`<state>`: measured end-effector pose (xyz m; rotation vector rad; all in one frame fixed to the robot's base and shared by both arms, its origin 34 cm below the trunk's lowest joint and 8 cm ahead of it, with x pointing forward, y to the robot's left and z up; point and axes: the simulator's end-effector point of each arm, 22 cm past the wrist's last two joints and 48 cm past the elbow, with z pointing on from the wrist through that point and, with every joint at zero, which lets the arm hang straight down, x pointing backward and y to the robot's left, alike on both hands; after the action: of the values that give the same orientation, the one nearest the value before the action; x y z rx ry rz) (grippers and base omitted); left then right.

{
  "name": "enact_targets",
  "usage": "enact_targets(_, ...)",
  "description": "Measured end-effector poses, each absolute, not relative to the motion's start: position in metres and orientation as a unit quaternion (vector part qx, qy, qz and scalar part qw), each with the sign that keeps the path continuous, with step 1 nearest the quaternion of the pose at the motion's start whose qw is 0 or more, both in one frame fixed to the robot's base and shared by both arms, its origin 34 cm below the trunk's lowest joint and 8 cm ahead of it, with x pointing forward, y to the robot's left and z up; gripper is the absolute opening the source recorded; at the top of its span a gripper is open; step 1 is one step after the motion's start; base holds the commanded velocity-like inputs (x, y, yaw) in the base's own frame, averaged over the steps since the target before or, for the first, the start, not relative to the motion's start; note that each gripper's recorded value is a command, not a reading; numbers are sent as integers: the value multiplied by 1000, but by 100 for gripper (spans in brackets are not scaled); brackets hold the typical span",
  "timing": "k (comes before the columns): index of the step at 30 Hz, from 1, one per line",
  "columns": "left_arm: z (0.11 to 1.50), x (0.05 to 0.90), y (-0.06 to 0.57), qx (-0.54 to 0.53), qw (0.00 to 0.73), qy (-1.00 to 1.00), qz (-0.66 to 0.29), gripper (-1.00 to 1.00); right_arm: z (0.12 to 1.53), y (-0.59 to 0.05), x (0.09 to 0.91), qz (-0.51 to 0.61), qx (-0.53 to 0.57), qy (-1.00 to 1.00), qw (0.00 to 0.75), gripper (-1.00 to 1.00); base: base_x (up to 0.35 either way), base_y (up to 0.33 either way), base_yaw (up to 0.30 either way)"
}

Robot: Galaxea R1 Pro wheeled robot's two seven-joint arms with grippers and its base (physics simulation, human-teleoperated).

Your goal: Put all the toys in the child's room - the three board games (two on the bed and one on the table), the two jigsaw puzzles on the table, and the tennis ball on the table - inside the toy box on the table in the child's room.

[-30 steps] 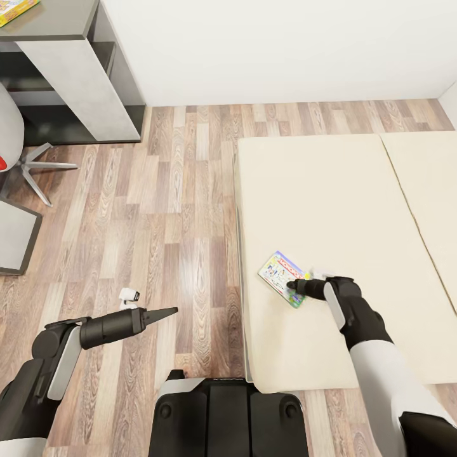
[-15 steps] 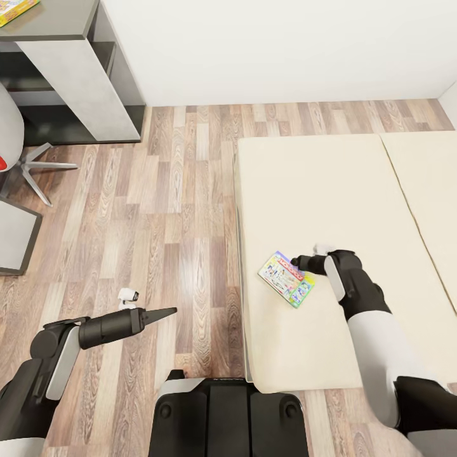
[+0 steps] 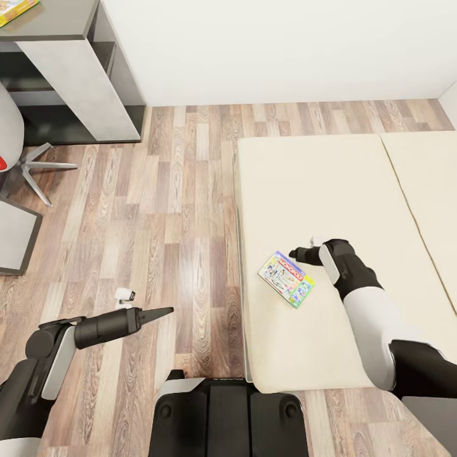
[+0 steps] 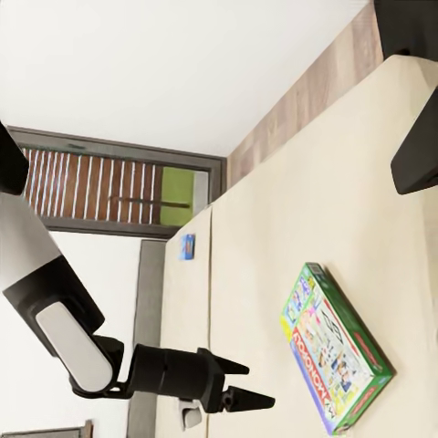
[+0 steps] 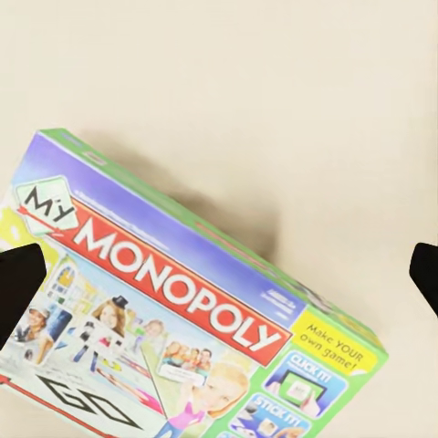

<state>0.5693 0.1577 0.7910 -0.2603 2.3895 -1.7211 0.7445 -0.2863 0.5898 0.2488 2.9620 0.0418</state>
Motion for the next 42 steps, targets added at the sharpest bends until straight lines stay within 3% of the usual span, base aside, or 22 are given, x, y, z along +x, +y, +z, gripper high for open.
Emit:
enact_targets(12, 792, 579, 186, -102, 114, 811, -565, 100, 587, -277, 741, 9, 54, 995, 80, 100, 0, 0, 0)
enact_targets(42, 769, 568, 188, -114, 94, 816, -559, 100, 557, -276, 727, 7, 46, 996, 74, 100, 0, 0, 0)
